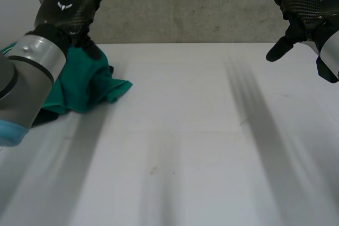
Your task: Fold the laundry.
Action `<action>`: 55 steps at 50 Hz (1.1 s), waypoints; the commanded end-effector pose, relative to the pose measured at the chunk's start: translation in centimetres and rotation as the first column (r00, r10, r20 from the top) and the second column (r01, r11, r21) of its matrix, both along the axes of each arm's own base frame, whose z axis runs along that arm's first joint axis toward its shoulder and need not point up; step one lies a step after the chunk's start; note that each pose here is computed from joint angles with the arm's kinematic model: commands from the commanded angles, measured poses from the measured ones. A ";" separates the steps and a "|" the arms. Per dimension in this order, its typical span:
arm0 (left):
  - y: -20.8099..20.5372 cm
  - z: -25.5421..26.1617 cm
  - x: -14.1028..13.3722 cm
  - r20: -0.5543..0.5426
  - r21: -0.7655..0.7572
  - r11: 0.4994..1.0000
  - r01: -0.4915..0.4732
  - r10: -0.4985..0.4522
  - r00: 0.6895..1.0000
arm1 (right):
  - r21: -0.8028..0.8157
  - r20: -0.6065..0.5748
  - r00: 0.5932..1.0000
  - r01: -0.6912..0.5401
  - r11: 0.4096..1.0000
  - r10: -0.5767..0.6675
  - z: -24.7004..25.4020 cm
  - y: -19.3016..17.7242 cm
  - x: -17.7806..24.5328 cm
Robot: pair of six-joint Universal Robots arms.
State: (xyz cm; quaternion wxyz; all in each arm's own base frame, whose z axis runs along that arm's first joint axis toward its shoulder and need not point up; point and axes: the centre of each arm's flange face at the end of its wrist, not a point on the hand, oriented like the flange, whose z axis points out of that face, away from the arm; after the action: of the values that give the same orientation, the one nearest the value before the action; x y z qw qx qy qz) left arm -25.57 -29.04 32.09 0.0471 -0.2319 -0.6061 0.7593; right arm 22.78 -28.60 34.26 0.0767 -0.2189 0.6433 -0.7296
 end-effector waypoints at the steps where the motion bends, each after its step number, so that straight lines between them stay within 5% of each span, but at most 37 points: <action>1: -8.4 -6.6 3.9 0.309 -0.070 0.979 -0.191 0.203 0.929 | 0.008 -0.004 1.000 -0.003 1.000 0.003 -0.3 0.0 0.1; 7: -14.3 -12.0 8.1 0.414 -0.086 0.946 -0.312 0.319 0.853 | 0.020 -0.020 1.000 -0.004 1.000 0.004 -0.8 -0.1 0.2; 12: -16.8 -15.0 9.6 0.431 -0.062 0.926 -0.374 0.363 0.826 | 0.027 -0.023 1.000 -0.005 1.000 0.006 -1.1 -0.1 0.2; 26: -16.3 -13.3 8.0 0.402 -0.097 0.932 -0.350 0.358 0.843 | 0.026 -0.032 0.999 -0.005 1.000 0.005 -1.2 -0.2 0.2; 31: -12.4 -7.1 4.2 0.307 -0.181 0.944 -0.275 0.319 0.897 | 0.021 -0.040 0.999 -0.002 1.000 0.003 -1.1 -0.2 0.2; 38: -5.3 -0.2 -0.9 0.117 -0.243 0.962 -0.126 0.158 0.981 | 0.014 -0.040 0.999 -0.001 1.000 0.001 -0.9 -0.2 0.1; 42: -1.9 0.5 -3.4 0.080 -0.232 0.972 -0.034 0.054 0.995 | 0.011 -0.039 0.999 -0.001 1.000 0.001 -0.8 -0.2 0.1; 45: -0.2 -0.8 -5.2 0.091 -0.192 0.981 0.027 -0.009 0.996 | 0.008 -0.039 0.999 -0.001 1.000 0.001 -0.7 -0.1 0.1; 50: 6.6 -6.7 -11.4 0.120 -0.014 0.965 0.262 -0.259 0.959 | 0.004 -0.037 0.999 -0.001 1.000 0.001 -0.6 -0.1 0.1; 55: 9.1 -10.1 -12.8 0.073 0.118 0.934 0.337 -0.346 0.935 | 0.004 -0.037 0.999 -0.001 1.000 0.001 -0.6 -0.2 0.1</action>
State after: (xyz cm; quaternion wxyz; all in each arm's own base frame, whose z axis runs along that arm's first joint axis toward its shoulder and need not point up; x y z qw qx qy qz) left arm -35.89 -23.71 26.78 0.0950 -0.3346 -0.5557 0.7552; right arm 22.88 -28.73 33.59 0.0654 -0.2328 0.6467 -0.7233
